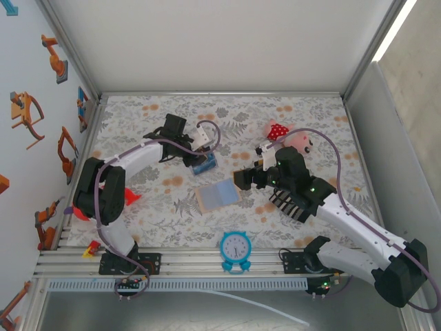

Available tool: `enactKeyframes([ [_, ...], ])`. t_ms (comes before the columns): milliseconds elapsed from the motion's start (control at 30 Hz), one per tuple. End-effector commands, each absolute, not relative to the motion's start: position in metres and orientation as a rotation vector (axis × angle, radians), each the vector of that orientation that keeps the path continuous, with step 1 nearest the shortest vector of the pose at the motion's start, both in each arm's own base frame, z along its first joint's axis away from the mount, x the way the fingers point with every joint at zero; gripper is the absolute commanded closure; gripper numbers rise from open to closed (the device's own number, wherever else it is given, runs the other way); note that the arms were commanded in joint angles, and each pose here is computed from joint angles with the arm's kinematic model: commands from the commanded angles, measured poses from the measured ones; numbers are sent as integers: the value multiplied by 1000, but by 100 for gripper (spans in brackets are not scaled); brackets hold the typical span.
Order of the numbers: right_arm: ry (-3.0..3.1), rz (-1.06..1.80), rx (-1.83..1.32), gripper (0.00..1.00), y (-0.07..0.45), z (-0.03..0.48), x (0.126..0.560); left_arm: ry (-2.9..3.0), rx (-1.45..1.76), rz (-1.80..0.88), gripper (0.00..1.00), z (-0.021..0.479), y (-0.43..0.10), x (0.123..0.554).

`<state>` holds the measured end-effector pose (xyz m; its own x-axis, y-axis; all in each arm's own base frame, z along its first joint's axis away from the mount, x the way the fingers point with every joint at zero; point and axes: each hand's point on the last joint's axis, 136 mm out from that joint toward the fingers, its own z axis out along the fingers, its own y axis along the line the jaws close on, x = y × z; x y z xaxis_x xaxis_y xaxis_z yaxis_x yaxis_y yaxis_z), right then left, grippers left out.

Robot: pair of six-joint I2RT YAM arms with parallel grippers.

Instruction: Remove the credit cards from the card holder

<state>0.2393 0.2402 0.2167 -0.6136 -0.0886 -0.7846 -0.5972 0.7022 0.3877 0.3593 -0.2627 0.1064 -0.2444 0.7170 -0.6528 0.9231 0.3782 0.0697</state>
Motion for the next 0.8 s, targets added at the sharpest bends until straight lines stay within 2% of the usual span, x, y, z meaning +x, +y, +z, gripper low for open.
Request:
enactKeyframes([
  [0, 2085, 830, -494, 1, 239, 233, 243, 1940, 1356, -432, 64, 150, -268, 358],
  [200, 2085, 782, -479, 1, 232, 233, 246, 1868, 1263, -404, 62, 192, -263, 348],
  [333, 2074, 718, -446, 1, 221, 238, 249, 1840, 1181, -385, 51, 214, -253, 339],
  [567, 2037, 626, -378, 1, 201, 246, 251, 1825, 1040, -314, 40, 235, -227, 326],
  [767, 2046, 549, -347, 1, 188, 246, 253, 1814, 899, -245, 21, 249, -201, 315],
])
